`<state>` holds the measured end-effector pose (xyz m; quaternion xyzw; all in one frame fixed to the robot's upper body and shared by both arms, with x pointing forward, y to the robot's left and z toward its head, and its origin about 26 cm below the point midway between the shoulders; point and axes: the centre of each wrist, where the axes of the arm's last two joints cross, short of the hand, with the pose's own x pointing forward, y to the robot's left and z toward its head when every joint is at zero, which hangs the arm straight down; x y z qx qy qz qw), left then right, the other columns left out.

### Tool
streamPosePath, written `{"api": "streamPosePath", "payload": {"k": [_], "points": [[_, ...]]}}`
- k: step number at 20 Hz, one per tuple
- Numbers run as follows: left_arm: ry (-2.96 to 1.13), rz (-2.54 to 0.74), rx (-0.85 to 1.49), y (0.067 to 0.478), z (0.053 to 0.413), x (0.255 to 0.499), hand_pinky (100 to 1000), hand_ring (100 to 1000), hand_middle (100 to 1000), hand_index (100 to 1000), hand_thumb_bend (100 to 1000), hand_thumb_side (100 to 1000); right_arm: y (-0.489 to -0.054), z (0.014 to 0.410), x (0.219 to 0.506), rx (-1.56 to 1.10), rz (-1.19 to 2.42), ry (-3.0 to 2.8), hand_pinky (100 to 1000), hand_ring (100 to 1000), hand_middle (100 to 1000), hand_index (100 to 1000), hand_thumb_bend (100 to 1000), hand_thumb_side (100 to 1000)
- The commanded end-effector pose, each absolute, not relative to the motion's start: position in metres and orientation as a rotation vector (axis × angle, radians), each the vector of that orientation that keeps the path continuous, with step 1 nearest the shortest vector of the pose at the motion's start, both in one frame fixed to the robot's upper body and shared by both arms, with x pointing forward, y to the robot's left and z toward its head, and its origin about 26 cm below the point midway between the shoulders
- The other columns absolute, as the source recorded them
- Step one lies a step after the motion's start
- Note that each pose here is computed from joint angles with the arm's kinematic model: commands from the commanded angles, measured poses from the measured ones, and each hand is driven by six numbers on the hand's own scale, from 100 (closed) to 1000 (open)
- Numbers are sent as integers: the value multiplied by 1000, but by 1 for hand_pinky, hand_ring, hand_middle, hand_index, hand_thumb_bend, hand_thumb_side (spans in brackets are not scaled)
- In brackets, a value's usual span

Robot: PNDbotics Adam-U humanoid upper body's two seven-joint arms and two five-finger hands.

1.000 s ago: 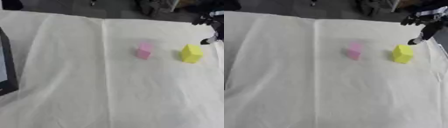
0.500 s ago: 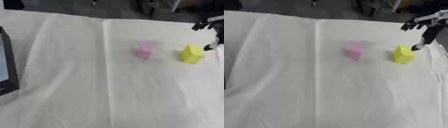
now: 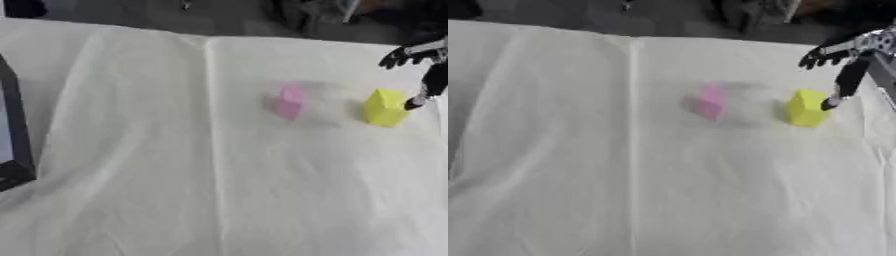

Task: Pick up the objects with one hand, pass them to the other hand, and then place them into the box on the other side of the table.

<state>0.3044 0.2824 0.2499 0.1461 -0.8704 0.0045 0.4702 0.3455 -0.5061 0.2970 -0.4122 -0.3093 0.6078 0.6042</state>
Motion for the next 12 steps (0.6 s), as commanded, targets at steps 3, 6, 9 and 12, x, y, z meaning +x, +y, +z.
{"api": "streamPosePath", "payload": {"k": [3, 6, 9, 12], "points": [[-2171, 10, 377, 285, 261, 301, 801, 807, 808, 916, 299, 866, -518, 305, 342, -1014, 1367, -664, 923, 954, 895, 968, 537, 100], [-2170, 16, 379, 286, 261, 301, 800, 806, 806, 915, 298, 867, -521, 301, 343, -1015, 1352, -651, 921, 951, 894, 975, 542, 100], [-2167, 17, 376, 286, 260, 301, 800, 806, 805, 914, 298, 868, -524, 298, 344, -1035, 1338, -639, 917, 943, 887, 974, 540, 100], [-2166, 21, 377, 286, 260, 301, 800, 806, 803, 912, 296, 868, -526, 294, 345, -1049, 1318, -641, 912, 933, 880, 976, 519, 100]]}}
